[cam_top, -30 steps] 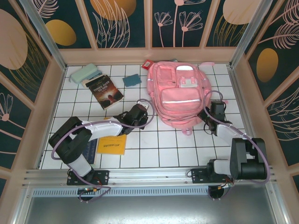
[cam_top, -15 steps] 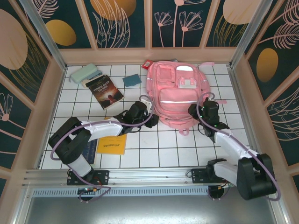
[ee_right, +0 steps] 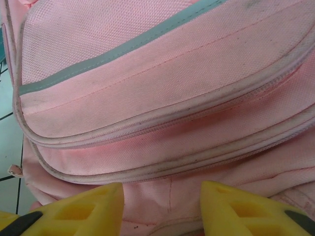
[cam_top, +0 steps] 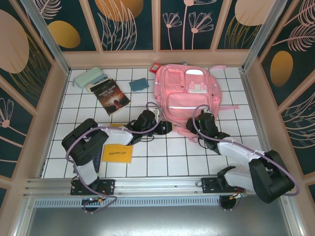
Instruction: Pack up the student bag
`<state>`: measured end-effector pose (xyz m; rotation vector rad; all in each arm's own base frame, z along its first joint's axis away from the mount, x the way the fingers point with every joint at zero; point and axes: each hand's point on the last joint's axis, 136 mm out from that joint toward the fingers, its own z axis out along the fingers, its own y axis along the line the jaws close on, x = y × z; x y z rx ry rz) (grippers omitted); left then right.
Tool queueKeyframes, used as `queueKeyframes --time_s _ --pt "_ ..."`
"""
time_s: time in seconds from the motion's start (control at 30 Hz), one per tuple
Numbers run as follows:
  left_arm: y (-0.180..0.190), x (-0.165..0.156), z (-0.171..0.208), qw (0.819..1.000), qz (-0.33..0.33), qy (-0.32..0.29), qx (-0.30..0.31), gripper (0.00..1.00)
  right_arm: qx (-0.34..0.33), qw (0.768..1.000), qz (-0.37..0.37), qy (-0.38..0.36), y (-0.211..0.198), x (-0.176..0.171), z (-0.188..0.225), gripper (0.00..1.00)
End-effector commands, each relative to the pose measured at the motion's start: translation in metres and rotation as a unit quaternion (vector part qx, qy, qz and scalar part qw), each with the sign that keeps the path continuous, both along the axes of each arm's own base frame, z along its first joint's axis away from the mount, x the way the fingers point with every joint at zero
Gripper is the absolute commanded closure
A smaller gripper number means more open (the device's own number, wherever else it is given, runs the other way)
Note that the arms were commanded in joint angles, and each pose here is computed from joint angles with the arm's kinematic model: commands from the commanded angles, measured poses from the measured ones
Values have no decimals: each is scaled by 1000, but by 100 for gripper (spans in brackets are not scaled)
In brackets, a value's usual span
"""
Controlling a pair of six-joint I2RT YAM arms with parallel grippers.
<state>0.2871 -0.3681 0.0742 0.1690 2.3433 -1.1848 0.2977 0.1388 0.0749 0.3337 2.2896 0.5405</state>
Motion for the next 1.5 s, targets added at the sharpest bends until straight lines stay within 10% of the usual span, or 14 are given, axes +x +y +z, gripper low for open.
queueKeyframes --time_s 0.0,0.77,1.07,1.47 --pt "-8 5 3 1000 9 10 -24 55 2 1000 -3 8 3 -3 -9 55" --pt "-23 18 21 998 3 -17 -59 64 0 1000 -5 7 2 -4 -9 55" --pt "-22 22 1 997 14 35 -62 48 1 1000 -5 9 3 -4 -10 55" --pt "-20 28 -3 997 32 40 -66 70 0 1000 -5 11 4 -5 -13 55"
